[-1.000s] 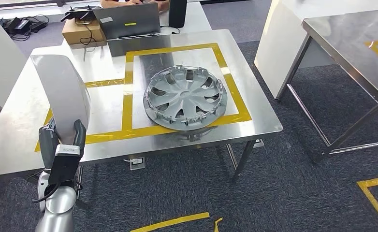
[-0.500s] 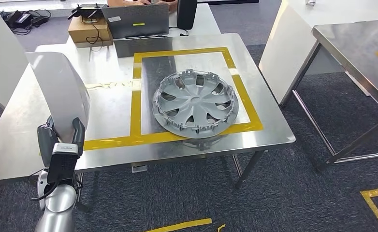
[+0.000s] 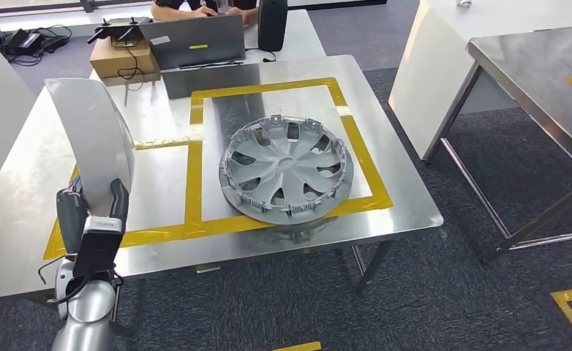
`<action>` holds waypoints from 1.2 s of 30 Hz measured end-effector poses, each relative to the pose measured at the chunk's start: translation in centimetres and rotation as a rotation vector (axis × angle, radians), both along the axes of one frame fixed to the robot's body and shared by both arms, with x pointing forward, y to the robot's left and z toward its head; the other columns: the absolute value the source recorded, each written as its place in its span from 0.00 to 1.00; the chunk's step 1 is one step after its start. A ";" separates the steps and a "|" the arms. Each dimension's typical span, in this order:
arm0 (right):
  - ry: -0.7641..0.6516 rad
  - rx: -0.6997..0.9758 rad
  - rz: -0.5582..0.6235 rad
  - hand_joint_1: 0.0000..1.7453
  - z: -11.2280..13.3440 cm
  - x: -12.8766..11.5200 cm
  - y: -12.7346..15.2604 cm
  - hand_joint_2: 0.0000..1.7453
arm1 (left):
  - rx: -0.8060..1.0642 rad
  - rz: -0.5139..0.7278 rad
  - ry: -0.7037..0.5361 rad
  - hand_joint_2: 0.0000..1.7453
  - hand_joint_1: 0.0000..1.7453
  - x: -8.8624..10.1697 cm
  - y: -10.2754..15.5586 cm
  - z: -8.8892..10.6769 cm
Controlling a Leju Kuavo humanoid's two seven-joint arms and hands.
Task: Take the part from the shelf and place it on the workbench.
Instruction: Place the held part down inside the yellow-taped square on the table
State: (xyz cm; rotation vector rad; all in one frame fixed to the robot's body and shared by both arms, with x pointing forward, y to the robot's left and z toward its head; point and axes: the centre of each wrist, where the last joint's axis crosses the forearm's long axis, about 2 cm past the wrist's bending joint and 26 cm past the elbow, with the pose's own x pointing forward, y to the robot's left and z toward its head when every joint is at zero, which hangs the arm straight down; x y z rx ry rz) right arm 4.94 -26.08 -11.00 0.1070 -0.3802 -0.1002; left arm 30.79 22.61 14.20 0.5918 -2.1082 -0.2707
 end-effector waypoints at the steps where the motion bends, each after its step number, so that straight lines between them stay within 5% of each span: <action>1: 0.000 0.001 0.001 0.00 0.0 0.1 0.0 0.00 | 0.008 0.000 0.001 1.00 1.00 0.0 0.0 0.0; 13: 0.007 0.007 0.014 0.00 0.0 0.2 0.0 0.00 | 0.178 0.016 -0.009 1.00 1.00 0.5 -0.1 -0.4; 19: 0.006 0.011 0.041 0.00 0.0 0.3 0.1 0.00 | 0.436 0.097 -0.023 1.00 1.00 2.3 0.3 -0.6; 26: 0.025 0.017 0.103 0.00 0.1 0.5 0.2 0.00 | 0.811 0.261 -0.041 1.00 1.00 6.1 3.4 -1.2; 34: 0.032 0.014 0.121 0.00 0.1 0.5 0.2 0.00 | 1.005 0.325 0.078 1.00 1.00 8.5 7.8 -1.8; 36: 0.033 0.013 0.121 0.00 0.1 0.5 0.2 0.00 | 1.020 0.326 0.104 1.00 0.50 8.8 8.5 -2.0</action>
